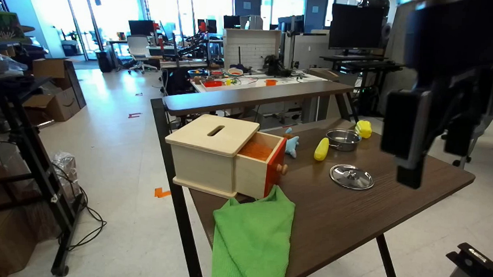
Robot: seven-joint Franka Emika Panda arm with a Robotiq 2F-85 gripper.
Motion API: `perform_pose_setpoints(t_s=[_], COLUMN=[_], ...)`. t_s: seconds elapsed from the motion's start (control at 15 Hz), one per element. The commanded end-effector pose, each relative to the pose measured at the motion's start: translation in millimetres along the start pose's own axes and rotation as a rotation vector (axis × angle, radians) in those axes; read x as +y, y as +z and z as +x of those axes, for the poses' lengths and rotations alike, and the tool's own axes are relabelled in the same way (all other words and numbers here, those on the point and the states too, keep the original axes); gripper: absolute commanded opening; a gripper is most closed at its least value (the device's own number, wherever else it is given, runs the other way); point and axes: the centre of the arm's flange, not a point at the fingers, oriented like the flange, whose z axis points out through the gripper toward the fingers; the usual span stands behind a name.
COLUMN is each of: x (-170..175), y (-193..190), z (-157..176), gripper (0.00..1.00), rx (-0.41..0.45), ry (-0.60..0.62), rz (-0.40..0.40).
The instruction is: Move the green cloth to the right
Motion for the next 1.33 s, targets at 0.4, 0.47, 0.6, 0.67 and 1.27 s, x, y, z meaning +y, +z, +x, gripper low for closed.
perform_pose_setpoints(t_s=[0.4,0.47,0.6,0.67,1.27], x=[-99,-105,-119,-128,-196], y=[52,55,64,72,100], z=[107,115,129,133,138], gripper=[1.00,1.00,1.00,1.00,1.00], rx=[0.221,0.258,0.316,0.335,0.414], ry=[0.033,0.036,0.030,0.023,0.047], rz=[0.204,0.221,0.248,0.254,0.301])
